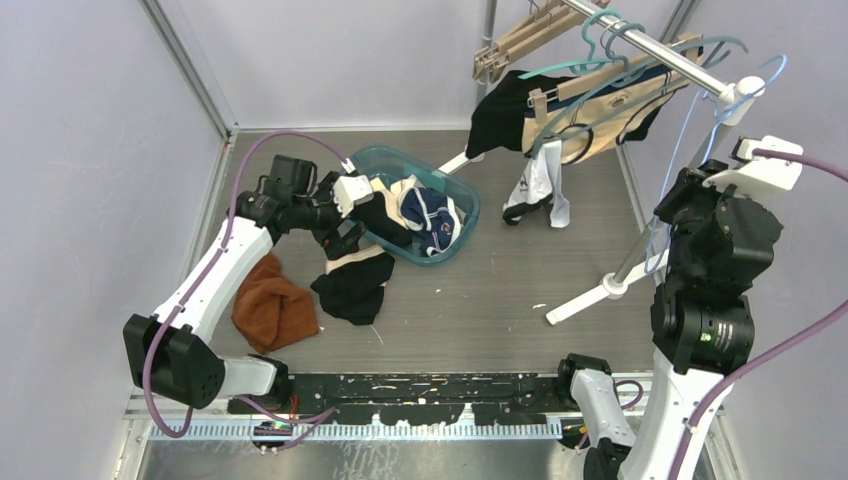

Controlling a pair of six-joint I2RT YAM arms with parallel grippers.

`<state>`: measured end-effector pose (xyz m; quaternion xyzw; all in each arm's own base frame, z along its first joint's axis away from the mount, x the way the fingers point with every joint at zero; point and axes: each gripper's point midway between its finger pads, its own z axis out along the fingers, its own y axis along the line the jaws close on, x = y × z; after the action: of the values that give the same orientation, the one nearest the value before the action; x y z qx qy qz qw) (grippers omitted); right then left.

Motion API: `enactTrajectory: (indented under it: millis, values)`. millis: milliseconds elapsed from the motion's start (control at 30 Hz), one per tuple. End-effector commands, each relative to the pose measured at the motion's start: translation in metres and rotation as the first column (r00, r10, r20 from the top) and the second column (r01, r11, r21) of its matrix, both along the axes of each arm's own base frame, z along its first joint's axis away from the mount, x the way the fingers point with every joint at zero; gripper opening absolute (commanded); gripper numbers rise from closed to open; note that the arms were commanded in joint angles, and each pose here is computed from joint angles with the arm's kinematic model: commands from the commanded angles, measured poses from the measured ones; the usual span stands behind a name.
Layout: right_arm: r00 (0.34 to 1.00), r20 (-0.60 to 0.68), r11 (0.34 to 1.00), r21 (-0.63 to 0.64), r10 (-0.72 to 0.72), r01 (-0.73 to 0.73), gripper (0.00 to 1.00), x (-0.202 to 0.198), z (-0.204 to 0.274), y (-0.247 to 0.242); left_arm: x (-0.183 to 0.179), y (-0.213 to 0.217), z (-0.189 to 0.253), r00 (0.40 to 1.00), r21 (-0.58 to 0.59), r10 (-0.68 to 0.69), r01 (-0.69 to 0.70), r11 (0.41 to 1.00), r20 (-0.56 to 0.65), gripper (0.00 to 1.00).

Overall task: Remove the underwear clipped to the hanger
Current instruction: Place the hanger on the clothesline.

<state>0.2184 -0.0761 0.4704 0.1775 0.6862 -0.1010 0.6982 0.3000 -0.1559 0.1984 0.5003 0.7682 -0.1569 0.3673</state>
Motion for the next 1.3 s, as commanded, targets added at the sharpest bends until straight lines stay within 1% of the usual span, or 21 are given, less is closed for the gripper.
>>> enactTrajectory:
  millis: [0,367,667,833,1067,1133,1167,1267]
  values:
    - [0.997,0.061,0.999,-0.025,-0.039,0.041,0.01,-0.006,0.013,-0.006,0.006,-0.014,0.02,0.999,-0.073,-0.027,0.031,0.997,0.045,0.99]
    - [0.998,0.053,0.999,-0.039,-0.034,0.037,0.01,0.028,0.021,-0.014,0.002,-0.015,0.017,0.997,-0.079,-0.048,0.053,0.995,0.064,0.98]
    - [0.999,0.008,0.998,-0.043,-0.04,0.04,0.01,0.058,0.005,-0.022,0.006,-0.015,0.018,0.998,-0.074,-0.042,0.046,0.996,0.048,0.98]
    - [0.999,-0.032,0.999,-0.038,-0.039,0.037,0.01,0.062,-0.015,-0.023,0.006,-0.015,0.017,0.998,-0.072,-0.045,0.049,0.996,0.054,0.98]
    - [0.999,-0.046,0.999,-0.036,-0.029,0.027,0.01,0.049,-0.027,-0.019,0.005,-0.016,0.012,0.997,-0.074,-0.053,0.057,0.996,0.063,0.98]
    - [0.999,-0.052,0.999,-0.034,-0.014,0.013,0.03,0.046,-0.031,-0.015,0.004,-0.016,0.011,0.996,-0.077,-0.054,0.059,0.995,0.065,0.98]
    - [0.998,-0.06,0.999,-0.032,-0.004,0.002,0.07,0.045,-0.035,-0.013,0.003,-0.016,0.01,0.996,-0.076,-0.057,0.062,0.995,0.063,0.98]
    - [0.997,-0.075,0.999,-0.032,0.022,-0.024,0.21,0.041,-0.042,-0.008,0.002,-0.015,0.011,0.996,-0.075,-0.056,0.061,0.995,0.068,0.98]
